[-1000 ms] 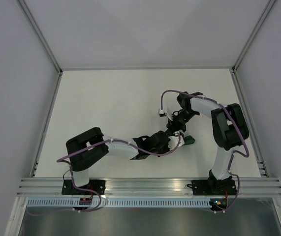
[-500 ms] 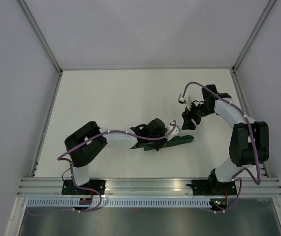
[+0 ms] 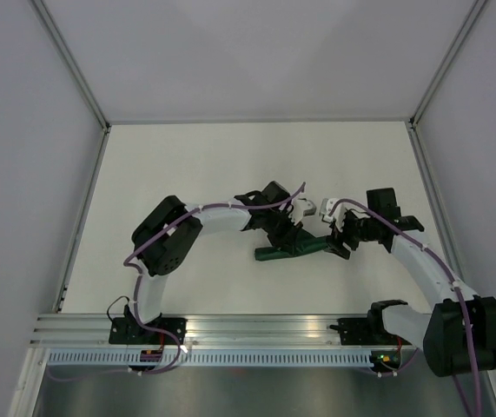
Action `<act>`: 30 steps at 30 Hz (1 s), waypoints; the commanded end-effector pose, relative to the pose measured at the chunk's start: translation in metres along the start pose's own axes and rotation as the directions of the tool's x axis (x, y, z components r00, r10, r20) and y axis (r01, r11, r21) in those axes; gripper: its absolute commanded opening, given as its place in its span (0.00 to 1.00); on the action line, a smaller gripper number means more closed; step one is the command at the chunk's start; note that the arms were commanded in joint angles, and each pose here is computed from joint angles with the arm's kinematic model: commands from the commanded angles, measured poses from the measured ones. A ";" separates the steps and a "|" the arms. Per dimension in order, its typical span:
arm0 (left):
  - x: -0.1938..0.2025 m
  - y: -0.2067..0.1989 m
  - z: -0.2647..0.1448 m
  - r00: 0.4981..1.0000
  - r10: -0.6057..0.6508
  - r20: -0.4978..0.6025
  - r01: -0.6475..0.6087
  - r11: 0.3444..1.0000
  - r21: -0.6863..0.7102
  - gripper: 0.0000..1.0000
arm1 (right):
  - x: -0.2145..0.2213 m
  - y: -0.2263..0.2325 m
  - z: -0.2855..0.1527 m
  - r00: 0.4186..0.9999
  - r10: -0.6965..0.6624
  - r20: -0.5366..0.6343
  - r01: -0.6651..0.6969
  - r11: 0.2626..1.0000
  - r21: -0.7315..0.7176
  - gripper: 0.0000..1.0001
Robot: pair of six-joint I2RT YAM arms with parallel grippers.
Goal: Fold the napkin, place the utensils inside, and roll it up
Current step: Roll the napkin at the center of the board.
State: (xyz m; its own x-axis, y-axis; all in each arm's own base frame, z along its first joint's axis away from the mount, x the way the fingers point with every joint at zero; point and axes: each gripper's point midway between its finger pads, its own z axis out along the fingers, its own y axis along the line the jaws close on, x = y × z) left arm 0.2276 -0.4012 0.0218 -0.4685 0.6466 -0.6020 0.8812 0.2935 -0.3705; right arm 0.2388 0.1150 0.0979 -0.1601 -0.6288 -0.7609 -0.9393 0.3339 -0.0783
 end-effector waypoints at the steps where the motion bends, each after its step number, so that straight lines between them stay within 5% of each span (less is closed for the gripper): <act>1: 0.068 -0.007 0.004 0.943 -0.224 -0.244 0.247 0.967 0.067 0.03 | -0.003 -0.001 0.013 0.989 -0.146 0.029 0.144 0.989 0.043 0.77; 15: 0.065 -0.013 0.002 0.853 -0.418 -0.312 0.498 0.831 0.247 0.09 | -0.005 0.033 0.063 0.943 -0.331 -0.029 0.332 0.942 0.042 0.80; 30: 0.057 -0.010 0.005 0.841 -0.442 -0.313 0.523 0.811 0.261 0.11 | 0.016 0.071 0.094 0.906 -0.408 -0.110 0.399 0.912 -0.097 0.72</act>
State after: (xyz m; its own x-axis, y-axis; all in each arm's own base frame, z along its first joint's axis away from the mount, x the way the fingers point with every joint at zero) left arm 0.1951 -0.3842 0.0199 -0.7393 0.6316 -0.2335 0.4863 0.2609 -0.8339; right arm 0.1910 0.1919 0.0229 0.2000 -0.7742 -0.6005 -0.9579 -0.0256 -0.2860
